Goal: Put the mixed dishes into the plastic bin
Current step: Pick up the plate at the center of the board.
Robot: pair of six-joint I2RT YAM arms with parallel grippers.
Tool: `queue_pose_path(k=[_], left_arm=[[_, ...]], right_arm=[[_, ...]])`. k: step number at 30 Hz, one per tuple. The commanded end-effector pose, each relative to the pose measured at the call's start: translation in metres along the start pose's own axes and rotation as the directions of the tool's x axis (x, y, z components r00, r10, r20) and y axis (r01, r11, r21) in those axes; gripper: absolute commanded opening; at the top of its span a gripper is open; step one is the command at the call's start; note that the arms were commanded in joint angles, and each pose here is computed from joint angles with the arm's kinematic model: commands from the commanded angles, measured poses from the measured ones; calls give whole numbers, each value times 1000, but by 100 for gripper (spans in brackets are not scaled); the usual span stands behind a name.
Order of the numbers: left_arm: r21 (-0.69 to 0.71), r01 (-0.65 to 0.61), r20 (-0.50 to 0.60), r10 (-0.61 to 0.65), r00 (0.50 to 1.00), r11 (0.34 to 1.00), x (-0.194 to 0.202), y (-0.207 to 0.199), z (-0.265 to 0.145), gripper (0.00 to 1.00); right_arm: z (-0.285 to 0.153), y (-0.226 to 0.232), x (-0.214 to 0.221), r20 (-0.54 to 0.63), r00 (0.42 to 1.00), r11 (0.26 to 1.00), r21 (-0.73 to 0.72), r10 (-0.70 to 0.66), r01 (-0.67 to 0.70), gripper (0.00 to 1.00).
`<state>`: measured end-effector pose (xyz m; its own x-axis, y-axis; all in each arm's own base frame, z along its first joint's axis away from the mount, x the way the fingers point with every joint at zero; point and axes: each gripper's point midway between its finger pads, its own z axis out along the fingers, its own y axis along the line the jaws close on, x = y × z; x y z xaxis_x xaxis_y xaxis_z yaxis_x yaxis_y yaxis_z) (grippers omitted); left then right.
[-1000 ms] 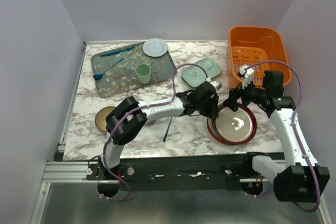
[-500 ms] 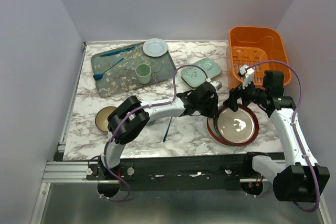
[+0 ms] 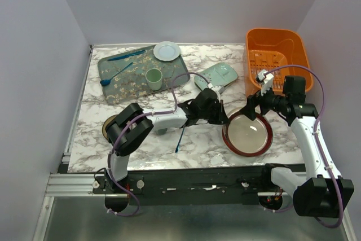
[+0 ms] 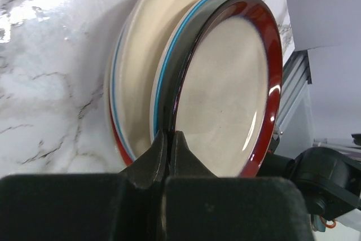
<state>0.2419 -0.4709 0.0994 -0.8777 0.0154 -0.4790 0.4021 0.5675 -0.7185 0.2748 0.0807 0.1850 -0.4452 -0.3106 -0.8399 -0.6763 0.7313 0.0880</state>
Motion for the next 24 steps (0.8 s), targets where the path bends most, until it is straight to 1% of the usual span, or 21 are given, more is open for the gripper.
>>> queue_pose_path(k=[1, 4, 8, 9, 11, 17, 24], left_arm=[[179, -24, 145, -2, 989, 984, -49, -48, -40, 0], [174, -59, 165, 30, 986, 983, -52, -47, -49, 0], [152, -81, 175, 53, 983, 985, -53, -38, -55, 0], [155, -86, 181, 57, 982, 984, -54, -38, -57, 0], [157, -106, 202, 74, 977, 982, -58, -40, -62, 0], [161, -169, 255, 124, 959, 972, -63, -45, -78, 0], [178, -181, 288, 125, 949, 967, -65, -46, -85, 0]], right_arm=[[-6, 5, -13, 26, 999, 999, -35, -32, 33, 100], [-2, 7, -9, 7, 999, 996, -79, -46, 46, 100], [3, 8, 0, -50, 998, 990, -138, -47, 40, 99], [4, 5, -1, -58, 996, 988, -141, -70, 61, 99], [8, 3, 8, -96, 993, 985, -165, -64, 47, 99], [19, -10, 25, -166, 983, 984, -170, -77, 48, 98], [25, -16, 27, -193, 979, 983, -182, -64, 28, 98]])
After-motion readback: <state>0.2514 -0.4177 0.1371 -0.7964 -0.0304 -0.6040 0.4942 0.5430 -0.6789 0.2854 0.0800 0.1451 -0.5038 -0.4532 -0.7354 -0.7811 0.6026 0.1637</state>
